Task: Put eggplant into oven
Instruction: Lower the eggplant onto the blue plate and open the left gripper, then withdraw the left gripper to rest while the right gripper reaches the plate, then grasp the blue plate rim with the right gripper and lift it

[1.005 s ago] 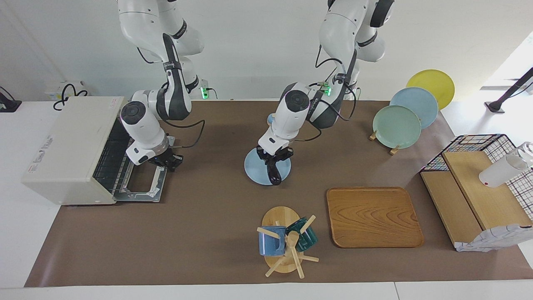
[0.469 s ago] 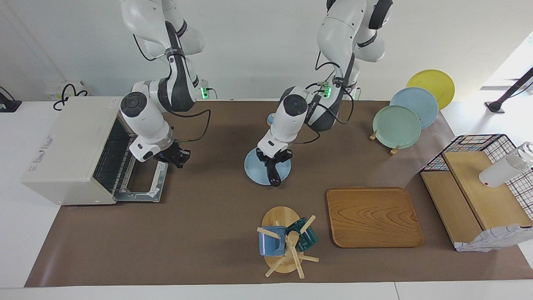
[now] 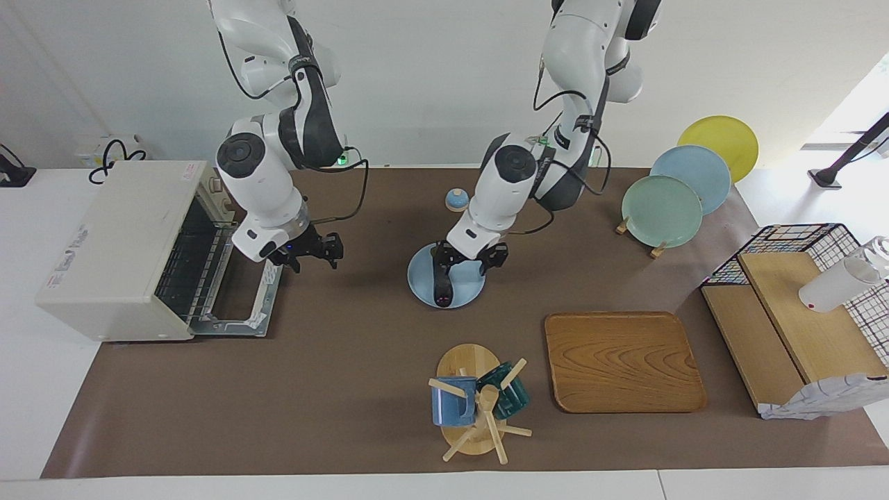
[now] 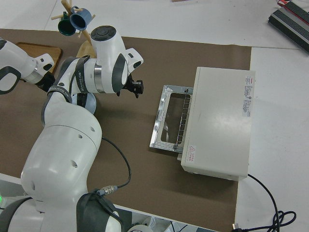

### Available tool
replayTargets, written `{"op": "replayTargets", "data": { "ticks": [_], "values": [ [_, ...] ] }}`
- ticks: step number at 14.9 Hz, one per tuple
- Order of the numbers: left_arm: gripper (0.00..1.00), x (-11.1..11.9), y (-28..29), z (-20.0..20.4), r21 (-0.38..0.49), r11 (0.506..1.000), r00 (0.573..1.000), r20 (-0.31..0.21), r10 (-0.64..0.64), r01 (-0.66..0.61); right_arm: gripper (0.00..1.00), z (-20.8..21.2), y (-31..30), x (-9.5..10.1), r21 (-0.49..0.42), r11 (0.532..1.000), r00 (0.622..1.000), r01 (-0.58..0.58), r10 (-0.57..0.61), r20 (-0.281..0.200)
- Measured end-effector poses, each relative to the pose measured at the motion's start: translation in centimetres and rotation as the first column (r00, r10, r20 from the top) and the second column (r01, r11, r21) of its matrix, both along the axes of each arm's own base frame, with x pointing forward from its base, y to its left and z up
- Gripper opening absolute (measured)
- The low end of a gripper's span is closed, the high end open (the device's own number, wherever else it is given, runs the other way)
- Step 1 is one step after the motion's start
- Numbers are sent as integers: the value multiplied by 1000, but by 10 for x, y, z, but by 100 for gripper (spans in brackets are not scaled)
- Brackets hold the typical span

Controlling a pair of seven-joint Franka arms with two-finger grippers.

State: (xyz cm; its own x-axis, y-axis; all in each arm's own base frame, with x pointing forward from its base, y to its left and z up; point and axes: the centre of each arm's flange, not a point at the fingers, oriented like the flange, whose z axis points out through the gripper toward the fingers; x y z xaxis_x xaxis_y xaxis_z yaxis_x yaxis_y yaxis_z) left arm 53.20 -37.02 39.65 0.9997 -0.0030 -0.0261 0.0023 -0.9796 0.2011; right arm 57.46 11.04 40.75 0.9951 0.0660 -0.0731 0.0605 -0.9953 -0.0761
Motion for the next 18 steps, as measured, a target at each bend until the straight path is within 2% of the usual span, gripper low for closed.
{"op": "replayTargets", "data": {
  "ticks": [1, 4, 6, 8, 10, 12, 16, 17, 18],
  "values": [
    [100, 15, 26, 30, -1, 1000, 1000, -4, 18, -18, 100, 3, 10, 1, 1, 1000, 1000, -13, 13, 6],
    [100, 56, 110, 110, -10, 998, 998, 4, 64, -64, 100, 15, 80, -6, -5, 999, 999, -33, 33, 29],
    [100, 76, 170, 131, -8, 997, 997, 8, 72, -72, 100, 24, 142, -12, -19, 999, 998, -27, 28, 56],
    [100, 86, 225, 137, 28, 998, 998, 9, 57, -57, 100, 22, 212, -17, -43, 999, 998, -13, 16, 67],
    [100, 84, 253, 144, 84, 996, 1000, 7, 18, -19, 100, -1, 289, -28, -90, 996, 997, -4, 11, 81],
    [100, 77, 265, 151, 107, 994, 999, -8, -36, 36, 100, -33, 340, -36, -96, 995, 994, -5, 15, 112],
    [100, 57, 292, 158, 119, 988, 995, -27, -96, 98, 100, -72, 369, -51, -92, 995, 991, -44, 55, 119],
    [100, 49, 295, 157, 132, 986, 994, -33, -101, 104, 93, -79, 375, -58, -94, 994, 991, -55, 66, 118],
    [100, 42, 296, 157, 142, 984, 994, -39, -104, 108, 93, -86, 377, -63, -98, 993, 990, -64, 75, 119]
  ]
}}
